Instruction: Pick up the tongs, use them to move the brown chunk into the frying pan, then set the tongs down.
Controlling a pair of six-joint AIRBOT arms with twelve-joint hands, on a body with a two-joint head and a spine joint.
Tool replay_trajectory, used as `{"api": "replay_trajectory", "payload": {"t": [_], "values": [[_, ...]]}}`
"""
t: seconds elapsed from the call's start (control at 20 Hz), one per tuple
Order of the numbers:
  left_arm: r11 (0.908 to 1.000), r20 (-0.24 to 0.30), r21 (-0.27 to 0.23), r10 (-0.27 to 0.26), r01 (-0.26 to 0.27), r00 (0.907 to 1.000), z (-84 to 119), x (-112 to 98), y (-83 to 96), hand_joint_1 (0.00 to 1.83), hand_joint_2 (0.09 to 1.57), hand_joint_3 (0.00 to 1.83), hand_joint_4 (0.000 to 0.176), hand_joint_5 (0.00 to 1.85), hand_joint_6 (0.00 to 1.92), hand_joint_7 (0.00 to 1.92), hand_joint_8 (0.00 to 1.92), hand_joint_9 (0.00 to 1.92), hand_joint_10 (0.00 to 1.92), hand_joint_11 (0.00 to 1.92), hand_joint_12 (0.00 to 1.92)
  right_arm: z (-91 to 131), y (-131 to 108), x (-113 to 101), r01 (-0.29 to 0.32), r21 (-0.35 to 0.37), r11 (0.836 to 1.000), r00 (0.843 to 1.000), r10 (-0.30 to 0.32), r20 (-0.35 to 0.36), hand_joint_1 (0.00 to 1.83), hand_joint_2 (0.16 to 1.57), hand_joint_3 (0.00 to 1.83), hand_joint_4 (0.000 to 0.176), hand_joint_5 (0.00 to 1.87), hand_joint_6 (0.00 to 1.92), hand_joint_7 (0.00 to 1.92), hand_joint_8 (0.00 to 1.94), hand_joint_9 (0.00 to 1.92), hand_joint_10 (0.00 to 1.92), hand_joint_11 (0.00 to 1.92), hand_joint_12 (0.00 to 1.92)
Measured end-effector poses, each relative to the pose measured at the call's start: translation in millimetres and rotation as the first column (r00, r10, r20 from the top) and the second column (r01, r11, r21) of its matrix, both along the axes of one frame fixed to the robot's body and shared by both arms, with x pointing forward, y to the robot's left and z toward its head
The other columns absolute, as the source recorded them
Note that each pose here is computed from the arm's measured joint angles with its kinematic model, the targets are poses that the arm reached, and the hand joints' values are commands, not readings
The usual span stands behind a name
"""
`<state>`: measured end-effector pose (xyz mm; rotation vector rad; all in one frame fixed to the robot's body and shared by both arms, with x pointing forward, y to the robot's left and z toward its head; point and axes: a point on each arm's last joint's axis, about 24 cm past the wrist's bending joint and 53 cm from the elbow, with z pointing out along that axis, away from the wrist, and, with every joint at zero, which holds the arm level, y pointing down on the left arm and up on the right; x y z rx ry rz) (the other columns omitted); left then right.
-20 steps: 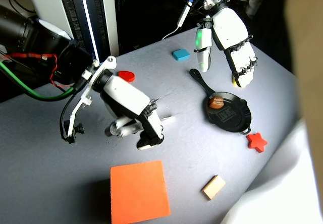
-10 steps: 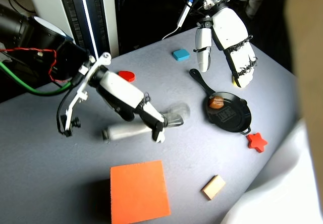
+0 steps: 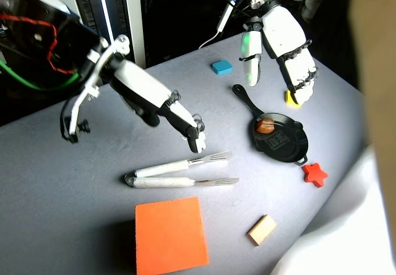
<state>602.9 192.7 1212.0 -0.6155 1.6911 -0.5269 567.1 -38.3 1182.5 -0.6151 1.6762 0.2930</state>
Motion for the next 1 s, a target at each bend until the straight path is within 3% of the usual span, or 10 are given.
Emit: {"api": "replay_trajectory", "payload": {"t": [0.15, 0.3, 0.4, 0.45, 0.5, 0.6, 0.65, 0.75, 0.9, 1.0], "values": [[0.9984, 0.019, 0.001, -0.056, 0.056, 0.9982, 6.8, 0.1, -14.1, 0.08, 1.33, 0.00, 0.000, 0.20, 0.02, 0.30, 0.02, 0.30, 0.03, 0.00, 0.97, -3.2, -23.5, 4.7, 0.095, 0.039, 0.995, 0.989, -0.089, -0.120, 0.16, 1.17, 0.01, 0.000, 0.44, 0.13, 0.57, 0.05, 0.50, 0.11, 0.00, 1.21], [0.9957, 0.018, 0.008, -0.092, 0.092, 0.9956, 7.3, -3.4, -25.0, 0.24, 1.33, 0.00, 0.000, 0.65, 0.04, 0.74, 0.03, 0.66, 0.07, 0.12, 1.31, 0.2, -51.0, 11.9, 0.209, 0.119, 0.971, 0.955, -0.176, -0.238, 0.11, 1.27, 0.01, 0.000, 0.71, 0.54, 0.93, 0.27, 0.64, 0.79, 0.18, 1.56], [0.9950, 0.022, 0.014, -0.100, 0.099, 0.9948, 8.1, -3.7, -26.9, 0.30, 1.34, 0.00, 0.000, 0.92, 0.09, 0.95, 0.23, 0.73, 0.60, 0.27, 1.50, 13.2, -61.6, 17.0, 0.259, 0.198, 0.945, 0.942, -0.203, -0.266, 0.16, 1.31, 0.01, 0.000, 0.89, 0.74, 1.00, 0.80, 0.76, 1.26, 0.40, 1.80], [0.9947, 0.026, 0.018, -0.102, 0.101, 0.9945, 9.2, -3.5, -27.2, 0.30, 1.36, 0.00, 0.000, 0.95, 0.35, 0.85, 0.85, 0.66, 1.16, 0.38, 1.69, 18.0, -65.1, 18.6, 0.275, 0.228, 0.934, 0.939, -0.209, -0.275, 0.17, 1.35, 0.01, 0.000, 0.97, 0.90, 1.01, 1.10, 0.81, 1.50, 0.50, 1.90], [0.9946, 0.029, 0.022, -0.102, 0.101, 0.9944, 9.9, -3.4, -27.1, 0.21, 1.40, 0.00, 0.000, 0.83, 0.79, 0.74, 1.28, 0.60, 1.49, 0.39, 1.86, 22.2, -68.3, 19.8, 0.284, 0.250, 0.926, 0.936, -0.212, -0.279, 0.16, 1.38, 0.01, 0.000, 0.97, 1.08, 1.02, 1.26, 0.84, 1.62, 0.57, 1.92], [0.9947, 0.029, 0.023, -0.101, 0.101, 0.9944, 9.8, -3.3, -27.0, 0.26, 1.42, 0.01, 0.000, 0.86, 1.56, 0.94, 1.62, 0.85, 1.80, 0.70, 1.92, 28.5, -74.1, 23.6, 0.299, 0.303, 0.905, 0.931, -0.207, -0.300, 0.32, 1.43, 0.02, 0.000, 1.02, 1.51, 1.15, 1.50, 1.03, 1.84, 0.88, 1.92], [0.9943, 0.033, 0.029, -0.103, 0.102, 0.9941, 10.7, -3.2, -27.2, 0.28, 1.44, 0.01, 0.000, 0.88, 1.73, 0.98, 1.75, 0.91, 1.89, 0.81, 1.92, 30.4, -76.9, 27.9, 0.297, 0.314, 0.902, 0.932, -0.202, -0.300, 0.48, 1.46, 0.02, 0.000, 1.05, 1.73, 1.20, 1.70, 1.15, 1.90, 1.09, 1.92], [0.9938, 0.034, 0.038, -0.106, 0.105, 0.9938, 10.9, -3.2, -27.4, 0.35, 1.49, 0.01, 0.000, 0.87, 1.90, 1.00, 1.90, 1.01, 1.92, 0.97, 1.92, 44.3, -81.2, 38.3, 0.259, 0.342, 0.903, 0.953, -0.179, -0.246, 0.62, 1.48, 0.02, 0.000, 1.08, 1.89, 1.29, 1.82, 1.30, 1.92, 1.29, 1.92], [0.9938, 0.035, 0.039, -0.105, 0.104, 0.9938, 11.1, -2.6, -27.0, 0.38, 1.52, 0.01, 0.000, 0.89, 1.92, 1.01, 1.92, 1.03, 1.92, 1.00, 1.92, 63.3, -71.5, 42.8, 0.085, 0.305, 0.949, 0.992, -0.051, -0.118, 0.64, 1.49, 0.03, 0.000, 1.11, 1.92, 1.30, 1.84, 1.32, 1.92, 1.32, 1.92], [0.9938, 0.034, 0.038, -0.106, 0.105, 0.9938, 10.9, -2.7, -27.1, 0.40, 1.51, 0.01, 0.000, 0.91, 1.92, 1.03, 1.92, 1.05, 1.92, 1.01, 1.92, 55.3, -52.5, 33.5, -0.065, 0.304, 0.951, 0.978, 0.121, -0.168, 0.64, 1.49, 0.03, 0.000, 1.11, 1.92, 1.28, 1.88, 1.32, 1.92, 1.33, 1.92]]}}
